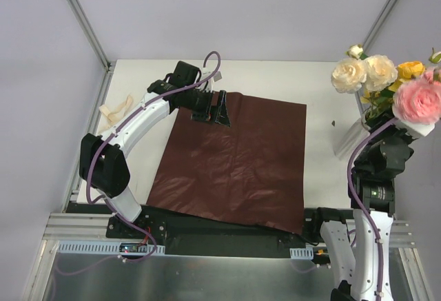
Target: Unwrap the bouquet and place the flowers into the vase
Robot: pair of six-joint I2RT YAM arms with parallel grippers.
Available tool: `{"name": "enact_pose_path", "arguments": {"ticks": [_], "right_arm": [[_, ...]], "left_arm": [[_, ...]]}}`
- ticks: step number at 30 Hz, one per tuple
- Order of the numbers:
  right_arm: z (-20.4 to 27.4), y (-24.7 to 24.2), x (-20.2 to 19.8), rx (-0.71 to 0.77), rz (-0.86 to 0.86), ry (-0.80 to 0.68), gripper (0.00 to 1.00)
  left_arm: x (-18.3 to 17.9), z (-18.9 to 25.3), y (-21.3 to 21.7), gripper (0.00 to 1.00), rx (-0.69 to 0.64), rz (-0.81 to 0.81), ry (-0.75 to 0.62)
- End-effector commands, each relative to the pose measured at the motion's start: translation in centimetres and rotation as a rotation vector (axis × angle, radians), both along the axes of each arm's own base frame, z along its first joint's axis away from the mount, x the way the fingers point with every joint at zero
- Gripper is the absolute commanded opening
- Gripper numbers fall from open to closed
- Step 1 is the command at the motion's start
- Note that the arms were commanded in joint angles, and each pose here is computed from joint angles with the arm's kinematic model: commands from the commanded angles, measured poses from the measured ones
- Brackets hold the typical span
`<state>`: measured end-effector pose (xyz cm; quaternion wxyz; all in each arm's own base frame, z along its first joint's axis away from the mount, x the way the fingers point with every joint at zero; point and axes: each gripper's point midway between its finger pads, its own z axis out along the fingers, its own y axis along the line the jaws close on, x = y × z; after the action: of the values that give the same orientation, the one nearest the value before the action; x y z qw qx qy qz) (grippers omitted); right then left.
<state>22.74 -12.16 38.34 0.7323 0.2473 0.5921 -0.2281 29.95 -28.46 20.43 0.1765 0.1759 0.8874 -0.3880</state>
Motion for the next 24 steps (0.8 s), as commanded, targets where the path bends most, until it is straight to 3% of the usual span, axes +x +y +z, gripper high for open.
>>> {"name": "enact_pose_path", "arguments": {"ticks": [1, 8, 10, 19, 24], "right_arm": [[-0.7, 0.5, -1.5, 0.08, 0.015, 0.029, 0.54], [-3.7, 1.5, -3.5, 0.18, 0.047, 0.121, 0.71], [-5.4, 1.8, -4.1, 0.212, 0.048, 0.18, 0.81], [-11.7, 4.4, -6.5, 0.343, 0.14, 0.361, 0.88], [-14.7, 7.8, -6.9, 0.434, 0.305, 0.455, 0.92]], "left_arm": [[-0.7, 2.3, -0.1, 0.89, -0.05, -0.021, -0.051], [-0.9, 2.2, -0.3, 0.89, -0.051, -0.027, -0.047], [-0.9, 2.2, -0.4, 0.89, -0.051, -0.03, -0.047], [-0.8, 1.7, -0.5, 0.89, -0.042, -0.028, -0.042], [-0.7, 1.2, -0.6, 0.89, -0.035, -0.03, -0.033]]}}
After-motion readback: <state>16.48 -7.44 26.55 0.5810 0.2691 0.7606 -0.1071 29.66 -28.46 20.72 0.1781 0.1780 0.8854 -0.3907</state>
